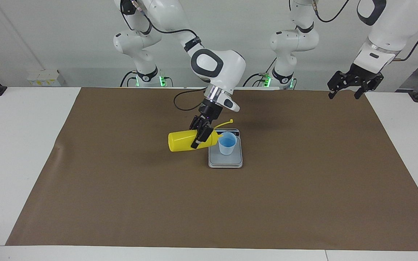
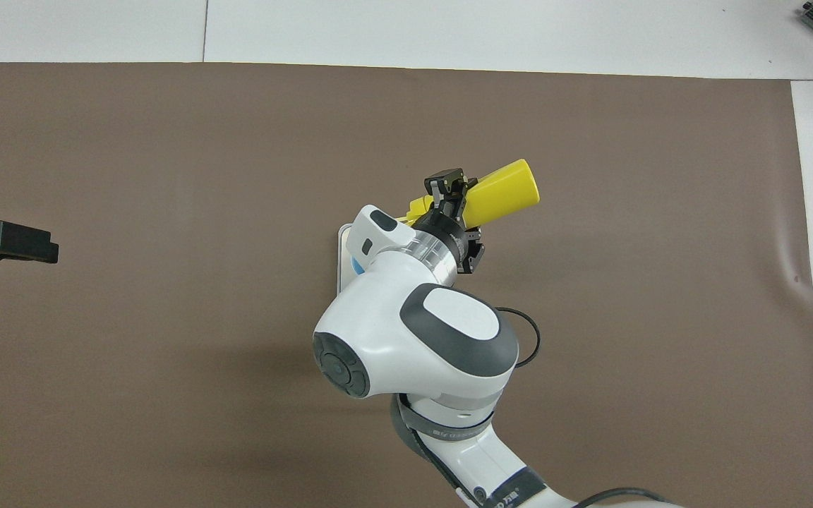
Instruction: Pour seasoning into cup on scale with both arms
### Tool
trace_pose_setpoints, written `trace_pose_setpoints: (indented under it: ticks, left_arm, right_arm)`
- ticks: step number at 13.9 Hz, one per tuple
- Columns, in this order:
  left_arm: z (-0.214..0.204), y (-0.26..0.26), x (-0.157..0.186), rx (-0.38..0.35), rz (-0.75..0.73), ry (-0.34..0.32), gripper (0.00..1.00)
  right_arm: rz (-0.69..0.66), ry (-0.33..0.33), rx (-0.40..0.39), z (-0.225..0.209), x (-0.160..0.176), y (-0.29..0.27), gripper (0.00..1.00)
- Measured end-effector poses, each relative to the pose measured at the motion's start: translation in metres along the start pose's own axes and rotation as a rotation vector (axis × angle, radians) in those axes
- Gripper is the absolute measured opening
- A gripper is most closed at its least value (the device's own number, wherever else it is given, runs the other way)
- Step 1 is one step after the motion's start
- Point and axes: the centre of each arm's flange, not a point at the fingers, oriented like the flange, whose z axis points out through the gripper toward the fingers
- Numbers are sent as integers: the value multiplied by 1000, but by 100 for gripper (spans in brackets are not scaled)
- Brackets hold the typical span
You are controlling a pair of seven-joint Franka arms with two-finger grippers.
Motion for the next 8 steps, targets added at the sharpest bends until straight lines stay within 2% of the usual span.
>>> trace_pose_setpoints:
  ticks: [5, 8]
  left_arm:
    - [0, 0, 0, 0, 0, 0, 100]
    - [0, 0, 0, 0, 0, 0, 100]
  right_arm:
    - [135, 75, 139, 3, -53, 16, 48]
    - [245, 171, 247, 14, -86, 25, 48]
